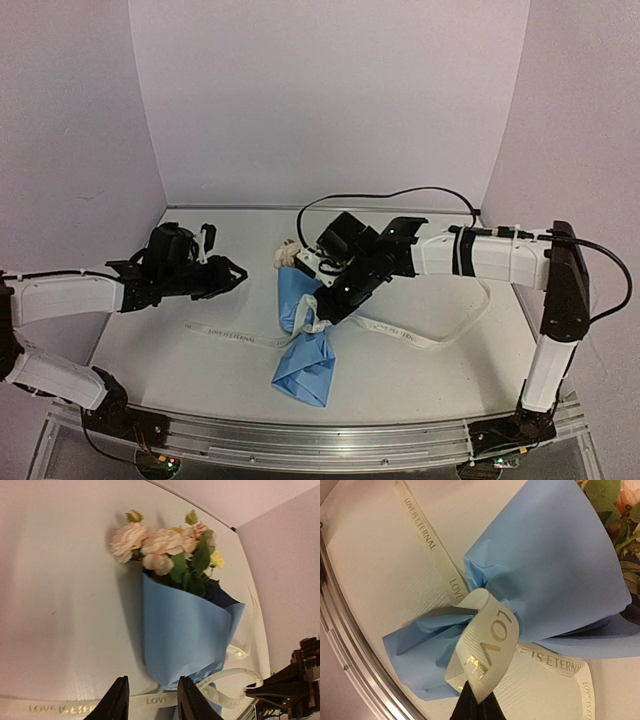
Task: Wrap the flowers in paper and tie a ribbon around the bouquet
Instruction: Cross the half-tied ribbon over the folded bouquet.
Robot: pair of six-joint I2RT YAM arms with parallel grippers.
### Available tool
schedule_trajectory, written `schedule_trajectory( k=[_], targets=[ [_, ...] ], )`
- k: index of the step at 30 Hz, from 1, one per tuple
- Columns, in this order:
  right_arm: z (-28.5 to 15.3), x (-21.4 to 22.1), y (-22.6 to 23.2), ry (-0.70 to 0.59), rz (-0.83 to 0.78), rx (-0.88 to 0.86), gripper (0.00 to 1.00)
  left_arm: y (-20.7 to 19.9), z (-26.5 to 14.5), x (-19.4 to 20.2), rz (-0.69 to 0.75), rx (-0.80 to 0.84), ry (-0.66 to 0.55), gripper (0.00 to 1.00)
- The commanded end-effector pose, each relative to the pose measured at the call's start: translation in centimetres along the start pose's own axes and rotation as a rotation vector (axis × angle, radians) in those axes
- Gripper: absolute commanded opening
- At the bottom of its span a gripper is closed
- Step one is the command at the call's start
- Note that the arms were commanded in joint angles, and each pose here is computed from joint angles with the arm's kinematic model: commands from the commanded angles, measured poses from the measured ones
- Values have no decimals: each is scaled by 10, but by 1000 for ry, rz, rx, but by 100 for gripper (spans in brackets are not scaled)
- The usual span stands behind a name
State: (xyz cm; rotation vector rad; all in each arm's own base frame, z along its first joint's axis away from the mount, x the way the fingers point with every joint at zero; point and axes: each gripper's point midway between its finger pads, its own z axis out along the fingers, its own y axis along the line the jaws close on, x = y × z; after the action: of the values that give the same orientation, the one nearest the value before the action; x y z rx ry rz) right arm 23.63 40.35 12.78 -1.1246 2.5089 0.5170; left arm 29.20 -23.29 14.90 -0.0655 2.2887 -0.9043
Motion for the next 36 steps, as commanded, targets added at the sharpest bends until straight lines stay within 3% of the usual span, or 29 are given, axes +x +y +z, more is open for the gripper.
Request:
schedule_trajectory(
  k=[1,7,17,31,36],
  targets=[
    [0,-8,-18,-96,131,50,0,-81,24,-13,247,295,-9,37],
    [1,-11,-30,-219,262,55,0,-131,48,12,378,474,79,37],
    [-11,-16,-38,-355,330,58,0,-142,77,42,393,532,223,36],
    [-4,-24,-65,-388,489,71,0,-130,99,72,352,488,320,10],
    [-1,-24,-74,-389,539,86,1,-126,105,71,333,457,319,6]
  ],
)
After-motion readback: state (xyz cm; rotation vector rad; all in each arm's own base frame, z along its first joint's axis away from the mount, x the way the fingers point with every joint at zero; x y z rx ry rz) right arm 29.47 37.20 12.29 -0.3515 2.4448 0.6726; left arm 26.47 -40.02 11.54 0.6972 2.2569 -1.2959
